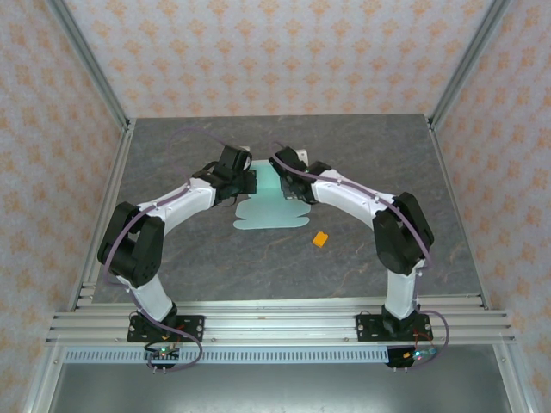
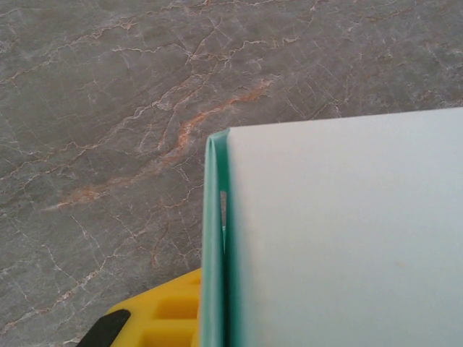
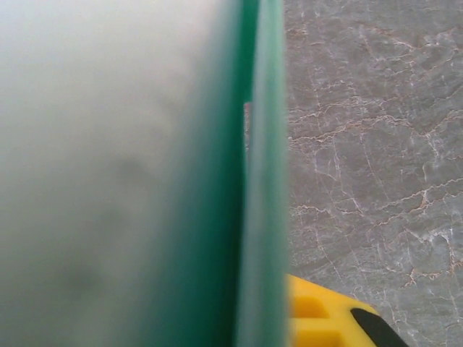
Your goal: Fold the paper box
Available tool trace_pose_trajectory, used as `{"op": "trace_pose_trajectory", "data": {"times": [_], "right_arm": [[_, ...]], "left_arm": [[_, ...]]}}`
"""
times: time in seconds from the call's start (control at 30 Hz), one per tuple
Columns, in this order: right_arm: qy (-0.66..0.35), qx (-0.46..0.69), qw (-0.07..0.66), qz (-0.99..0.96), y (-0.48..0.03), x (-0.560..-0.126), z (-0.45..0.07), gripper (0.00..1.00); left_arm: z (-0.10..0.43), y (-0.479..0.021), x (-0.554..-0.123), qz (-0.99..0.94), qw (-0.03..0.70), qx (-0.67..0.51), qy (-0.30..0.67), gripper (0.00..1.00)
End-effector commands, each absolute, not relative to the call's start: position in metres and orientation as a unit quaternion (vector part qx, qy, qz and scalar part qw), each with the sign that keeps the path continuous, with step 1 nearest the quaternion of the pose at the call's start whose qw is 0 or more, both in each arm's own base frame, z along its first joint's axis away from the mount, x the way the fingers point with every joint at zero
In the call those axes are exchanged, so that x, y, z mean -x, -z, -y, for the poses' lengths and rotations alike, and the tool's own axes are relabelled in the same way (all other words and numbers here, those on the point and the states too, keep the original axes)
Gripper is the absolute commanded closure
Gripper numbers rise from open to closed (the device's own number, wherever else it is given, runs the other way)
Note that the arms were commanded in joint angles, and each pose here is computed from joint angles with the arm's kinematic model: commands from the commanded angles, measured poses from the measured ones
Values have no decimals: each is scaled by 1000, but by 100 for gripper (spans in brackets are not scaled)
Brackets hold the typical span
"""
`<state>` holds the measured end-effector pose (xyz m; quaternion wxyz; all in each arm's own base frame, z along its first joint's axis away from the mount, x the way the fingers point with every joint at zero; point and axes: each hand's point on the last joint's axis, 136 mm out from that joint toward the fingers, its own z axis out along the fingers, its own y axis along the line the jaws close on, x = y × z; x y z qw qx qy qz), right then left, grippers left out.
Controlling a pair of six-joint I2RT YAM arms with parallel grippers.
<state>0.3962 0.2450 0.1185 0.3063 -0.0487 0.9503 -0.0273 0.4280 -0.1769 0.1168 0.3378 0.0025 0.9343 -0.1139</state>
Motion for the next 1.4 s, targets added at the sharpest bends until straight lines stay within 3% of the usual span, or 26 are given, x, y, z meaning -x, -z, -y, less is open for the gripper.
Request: {"op": "trace_pose_trajectory", "data": {"times": [0.0,0.57,0.73,0.9,1.03,1.13,1.27,1.37], "right_arm": [[102,8,332,-938,-127,-405,-215,84],[163,-33,372,-913,-132,-409,-199,84],[83,-13,370,-925,-135,-405,-221,70],[-6,16,346,-938,-139,-394,-248,47],[-45,28,336,-940,-144,-386,-258,36],[-42,28,338,-940,-146,-385,-256,35],[-21,41,336,-941,-142,-387,-252,47],[-25,67,333,-940,-143,-385,-255,49]], "left_arm": [[177,-121,-431,-934,341,-9,107,93],[178,-120,-430,-935,339,-10,106,93],[175,-117,-430,-936,337,-10,97,93],[173,-115,-432,-937,337,-10,89,93],[173,-114,-432,-938,336,-9,87,93],[173,-113,-432,-938,336,-9,87,93],[173,-115,-432,-937,337,-9,89,93],[172,-117,-432,-937,339,-11,86,93]]}}
